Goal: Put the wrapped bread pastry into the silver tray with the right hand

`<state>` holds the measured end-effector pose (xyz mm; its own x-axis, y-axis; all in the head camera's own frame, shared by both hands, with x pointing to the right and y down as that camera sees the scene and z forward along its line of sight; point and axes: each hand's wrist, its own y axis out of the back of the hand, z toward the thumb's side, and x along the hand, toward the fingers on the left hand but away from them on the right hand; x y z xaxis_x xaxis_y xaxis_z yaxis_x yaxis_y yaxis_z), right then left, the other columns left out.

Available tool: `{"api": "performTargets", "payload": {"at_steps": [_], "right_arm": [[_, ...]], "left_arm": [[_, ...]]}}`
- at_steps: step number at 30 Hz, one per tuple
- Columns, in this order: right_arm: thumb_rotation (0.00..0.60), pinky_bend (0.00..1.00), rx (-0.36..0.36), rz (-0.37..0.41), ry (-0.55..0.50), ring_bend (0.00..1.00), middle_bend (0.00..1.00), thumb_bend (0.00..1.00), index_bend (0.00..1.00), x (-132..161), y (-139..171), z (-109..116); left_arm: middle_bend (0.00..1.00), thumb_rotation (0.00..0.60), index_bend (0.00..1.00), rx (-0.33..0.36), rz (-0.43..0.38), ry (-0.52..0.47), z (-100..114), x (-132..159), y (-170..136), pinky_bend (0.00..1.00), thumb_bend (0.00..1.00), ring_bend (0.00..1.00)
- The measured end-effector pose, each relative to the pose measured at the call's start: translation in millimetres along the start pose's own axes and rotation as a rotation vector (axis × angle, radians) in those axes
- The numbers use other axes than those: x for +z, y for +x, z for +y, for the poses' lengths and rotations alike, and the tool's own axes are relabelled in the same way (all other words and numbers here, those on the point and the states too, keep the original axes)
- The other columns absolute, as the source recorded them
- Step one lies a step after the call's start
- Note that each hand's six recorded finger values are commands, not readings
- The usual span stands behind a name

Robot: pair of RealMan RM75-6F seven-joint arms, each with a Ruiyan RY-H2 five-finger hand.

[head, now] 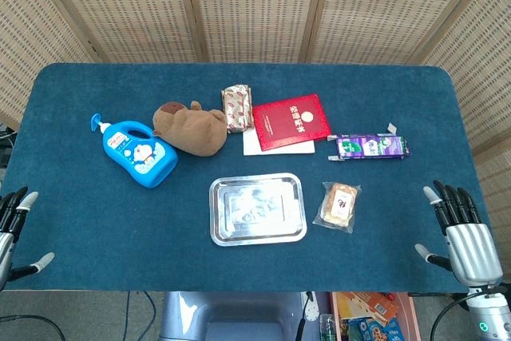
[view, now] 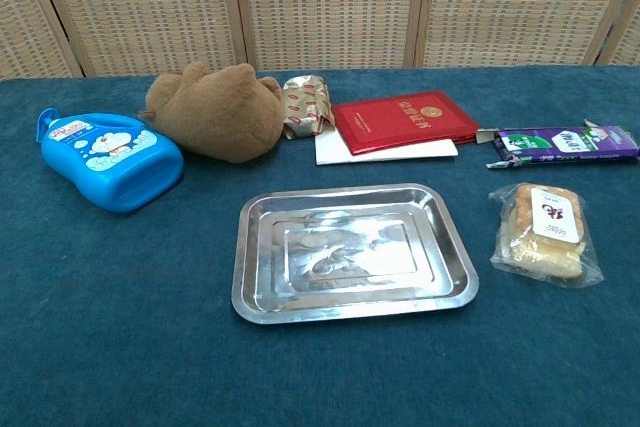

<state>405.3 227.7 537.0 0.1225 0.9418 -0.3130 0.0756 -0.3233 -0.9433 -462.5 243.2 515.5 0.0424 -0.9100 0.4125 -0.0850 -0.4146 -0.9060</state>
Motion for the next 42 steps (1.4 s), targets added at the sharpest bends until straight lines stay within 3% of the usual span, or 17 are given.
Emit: {"api": "performTargets", "payload": {"at_steps": [5,11,21,24,34,37,39,42], "right_arm": [[0.600,0.00,0.018,0.006,-0.001,0.00,0.00,0.00,0.00,1.2,-1.2,-3.7],[0.600,0.00,0.111,0.068,0.002,0.00,0.00,0.00,0.00,14.4,-13.7,-21.4],[0.600,0.00,0.446,0.272,0.014,0.00,0.00,0.00,0.00,69.9,-70.4,-77.2],[0.600,0.00,0.512,0.302,0.029,0.00,0.00,0.00,0.00,87.9,-90.8,-95.8],[0.600,0.01,0.546,0.281,0.114,0.00,0.01,0.00,0.01,106.4,-130.7,-134.1],[0.600,0.18,0.540,0.280,0.143,0.16,0.15,0.00,0.11,107.7,-134.1,-138.4],[0.600,0.34,0.532,0.269,0.141,0.31,0.30,0.02,0.22,110.0,-135.6,-142.1],[0.600,0.51,0.510,0.262,0.145,0.45,0.47,0.12,0.39,112.1,-137.4,-144.5]], "left_arm": [[0.00,0.600,0.00,-0.005,0.002,0.004,-1.4,0.2,0.8,0.00,0.00,0.00],[0.00,0.600,0.00,-0.011,0.000,0.011,-3.9,2.9,2.6,0.00,0.00,0.00],[0.00,0.600,0.00,-0.040,0.023,0.029,-12.6,2.0,11.1,0.00,0.00,0.00],[0.00,0.600,0.00,-0.040,0.036,0.031,-13.1,0.0,13.6,0.00,0.00,0.00],[0.00,0.600,0.00,-0.068,0.062,0.029,-18.3,-5.6,22.2,0.00,0.00,0.00],[0.00,0.600,0.00,-0.072,0.067,0.026,-18.6,-7.1,23.8,0.00,0.00,0.00],[0.00,0.600,0.00,-0.074,0.069,0.025,-18.7,-7.6,24.5,0.00,0.00,0.00],[0.00,0.600,0.00,-0.076,0.067,0.019,-18.7,-7.2,24.9,0.00,0.00,0.00]]}}
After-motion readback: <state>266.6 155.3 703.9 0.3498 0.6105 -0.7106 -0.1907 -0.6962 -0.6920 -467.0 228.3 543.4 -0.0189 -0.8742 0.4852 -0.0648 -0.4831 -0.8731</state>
